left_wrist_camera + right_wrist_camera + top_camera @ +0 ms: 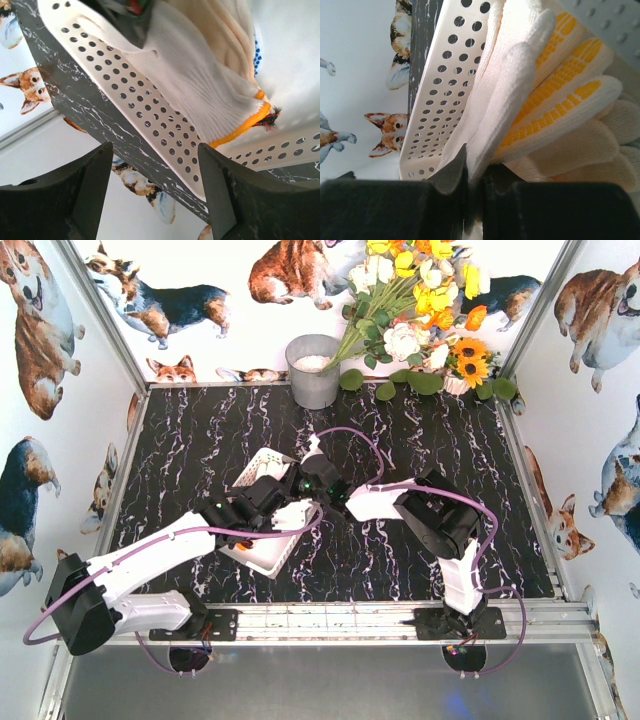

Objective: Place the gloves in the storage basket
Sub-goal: Place the glove in the bin.

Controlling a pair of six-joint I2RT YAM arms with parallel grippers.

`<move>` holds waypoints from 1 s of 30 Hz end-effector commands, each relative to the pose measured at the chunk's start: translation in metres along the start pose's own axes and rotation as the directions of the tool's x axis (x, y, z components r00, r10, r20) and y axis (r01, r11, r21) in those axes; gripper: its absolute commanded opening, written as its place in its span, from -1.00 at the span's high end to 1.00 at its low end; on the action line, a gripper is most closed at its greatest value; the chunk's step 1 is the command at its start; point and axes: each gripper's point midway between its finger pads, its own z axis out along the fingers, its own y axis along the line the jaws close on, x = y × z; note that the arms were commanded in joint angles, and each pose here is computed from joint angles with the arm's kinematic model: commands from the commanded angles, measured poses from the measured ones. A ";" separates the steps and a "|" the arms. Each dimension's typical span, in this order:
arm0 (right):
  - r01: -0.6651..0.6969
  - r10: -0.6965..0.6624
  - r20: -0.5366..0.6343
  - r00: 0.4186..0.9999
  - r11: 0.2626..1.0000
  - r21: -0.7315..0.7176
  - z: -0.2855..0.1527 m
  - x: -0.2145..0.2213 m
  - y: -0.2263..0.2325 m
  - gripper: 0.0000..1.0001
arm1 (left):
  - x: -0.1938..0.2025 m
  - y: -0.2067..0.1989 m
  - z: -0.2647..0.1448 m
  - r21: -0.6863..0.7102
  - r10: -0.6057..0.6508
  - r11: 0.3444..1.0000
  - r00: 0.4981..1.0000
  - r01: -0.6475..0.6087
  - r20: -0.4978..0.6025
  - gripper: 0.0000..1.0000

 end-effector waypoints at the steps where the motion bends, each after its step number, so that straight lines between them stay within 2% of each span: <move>1: 0.023 -0.022 0.017 1.000 0.999 -0.024 0.002 0.002 0.006 1.00 | -0.001 0.016 -0.018 -0.047 -0.112 0.992 0.994 0.113 0.017 -0.26; 5: 0.024 -0.023 0.020 1.000 0.999 -0.027 0.000 0.002 0.011 1.00 | -0.006 0.027 -0.031 -0.077 -0.238 0.967 0.968 0.245 0.082 -0.22; 8: 0.031 -0.030 0.020 0.999 0.999 -0.026 -0.001 0.003 0.016 1.00 | -0.007 0.032 -0.036 -0.083 -0.343 0.931 0.931 0.355 0.125 -0.21; 11: 0.025 -0.025 0.026 0.999 1.000 -0.011 -0.003 0.004 0.017 1.00 | -0.011 0.042 -0.043 -0.077 -0.457 0.875 0.867 0.479 0.197 -0.20; 13: 0.015 -0.014 0.036 0.999 1.000 -0.001 -0.006 0.005 0.019 1.00 | -0.017 0.052 -0.051 -0.069 -0.535 0.820 0.804 0.568 0.262 -0.20; 15: -0.008 0.007 0.057 0.998 1.000 0.012 -0.008 0.003 0.020 1.00 | -0.021 0.065 -0.059 -0.065 -0.608 0.749 0.723 0.660 0.327 -0.21; 19: -0.033 0.028 0.079 0.996 0.998 0.051 -0.012 0.005 0.019 1.00 | -0.026 0.082 -0.065 -0.014 -0.755 0.556 0.512 0.831 0.409 -0.31; 23: -0.033 0.023 0.093 0.995 0.993 0.115 -0.011 0.015 0.016 1.00 | -0.027 0.085 -0.059 0.040 -0.872 0.351 0.311 0.935 0.378 -0.31; 27: -0.078 0.054 0.121 0.991 0.975 0.208 -0.015 0.025 0.002 1.00 | -0.022 0.077 -0.049 0.079 -0.939 0.115 0.082 0.990 0.334 -0.23; 30: -0.068 0.035 0.127 0.991 0.961 0.269 -0.016 0.028 -0.002 1.00 | -0.030 0.065 -0.036 0.161 -0.950 -0.002 -0.052 0.987 0.309 -0.13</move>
